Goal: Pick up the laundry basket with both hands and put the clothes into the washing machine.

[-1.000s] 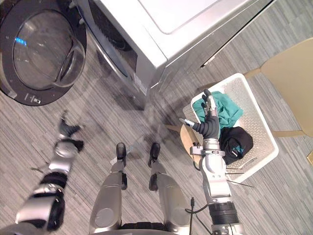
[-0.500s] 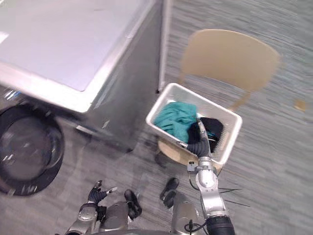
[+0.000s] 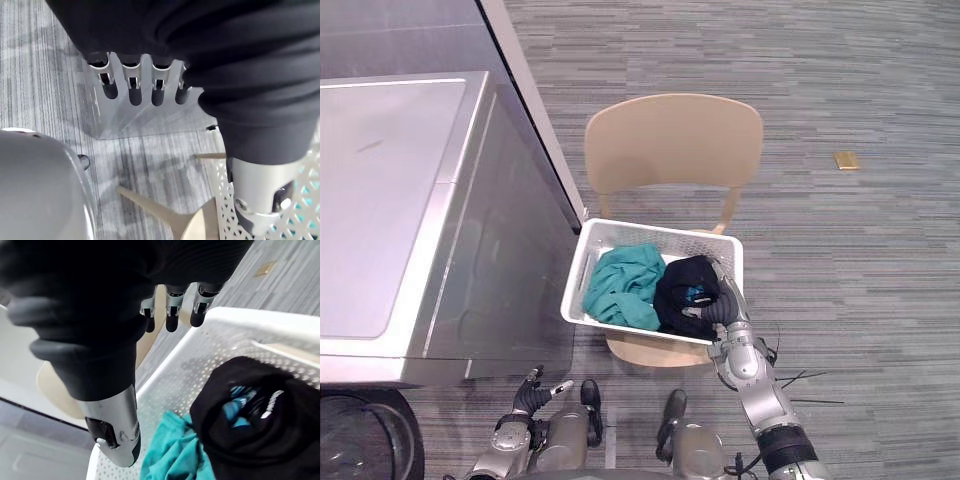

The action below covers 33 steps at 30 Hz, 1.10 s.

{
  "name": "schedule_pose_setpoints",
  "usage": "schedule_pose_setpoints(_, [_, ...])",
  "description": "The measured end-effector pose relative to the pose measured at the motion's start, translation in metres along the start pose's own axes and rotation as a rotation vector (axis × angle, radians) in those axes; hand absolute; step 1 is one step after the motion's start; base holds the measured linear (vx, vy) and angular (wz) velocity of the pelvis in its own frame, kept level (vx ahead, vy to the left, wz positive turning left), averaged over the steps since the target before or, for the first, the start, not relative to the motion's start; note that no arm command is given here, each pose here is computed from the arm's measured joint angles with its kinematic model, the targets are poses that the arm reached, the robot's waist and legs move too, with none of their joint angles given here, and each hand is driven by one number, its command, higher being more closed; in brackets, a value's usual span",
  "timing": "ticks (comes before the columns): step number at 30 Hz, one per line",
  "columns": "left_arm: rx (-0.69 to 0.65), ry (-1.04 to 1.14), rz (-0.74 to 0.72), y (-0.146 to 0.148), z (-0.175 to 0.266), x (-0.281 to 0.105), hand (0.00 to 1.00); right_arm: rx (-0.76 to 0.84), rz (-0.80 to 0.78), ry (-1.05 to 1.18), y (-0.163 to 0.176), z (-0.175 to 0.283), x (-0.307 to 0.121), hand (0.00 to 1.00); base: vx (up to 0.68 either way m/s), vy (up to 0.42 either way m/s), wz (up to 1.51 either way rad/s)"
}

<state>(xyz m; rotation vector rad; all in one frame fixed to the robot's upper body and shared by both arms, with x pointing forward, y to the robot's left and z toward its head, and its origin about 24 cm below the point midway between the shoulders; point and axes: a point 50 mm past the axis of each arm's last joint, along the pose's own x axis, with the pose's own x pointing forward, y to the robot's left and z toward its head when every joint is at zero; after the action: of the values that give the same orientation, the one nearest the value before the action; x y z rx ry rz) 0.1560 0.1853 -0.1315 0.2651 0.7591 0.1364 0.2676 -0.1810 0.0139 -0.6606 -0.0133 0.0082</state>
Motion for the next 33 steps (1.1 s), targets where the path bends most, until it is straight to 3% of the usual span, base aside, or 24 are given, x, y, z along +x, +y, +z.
schedule_pose_setpoints(6, [0.005,-0.016,0.057,0.019,0.005,0.005,0.00,-0.167,0.109,-0.075,0.015,0.026,0.050,0.00,0.00,0.092,0.15])
schedule_pose_setpoints(11, [-0.004,-0.037,0.085,0.024,0.014,0.010,0.00,-0.293,0.108,-0.066,0.002,0.045,0.090,0.00,-0.10,0.028,0.24])
schedule_pose_setpoints(17, [-0.030,-0.036,0.079,0.020,0.022,0.015,0.00,-0.489,0.114,0.101,-0.018,0.035,0.112,0.00,-0.06,0.024,0.29])
schedule_pose_setpoints(18, [-0.038,-0.044,0.073,0.016,0.027,0.017,0.00,-0.514,0.096,0.125,-0.027,0.034,0.115,1.00,-0.05,0.026,0.31])
schedule_pose_setpoints(27, [-0.075,-0.095,0.053,0.004,0.051,0.025,0.00,-0.580,-0.048,0.157,-0.067,0.040,0.125,1.00,-0.03,-0.001,0.25])
schedule_pose_setpoints(33, [-0.092,-0.114,0.059,0.003,0.058,0.026,0.00,-0.384,-0.081,0.148,-0.061,0.048,0.127,1.00,0.02,-0.037,0.02])
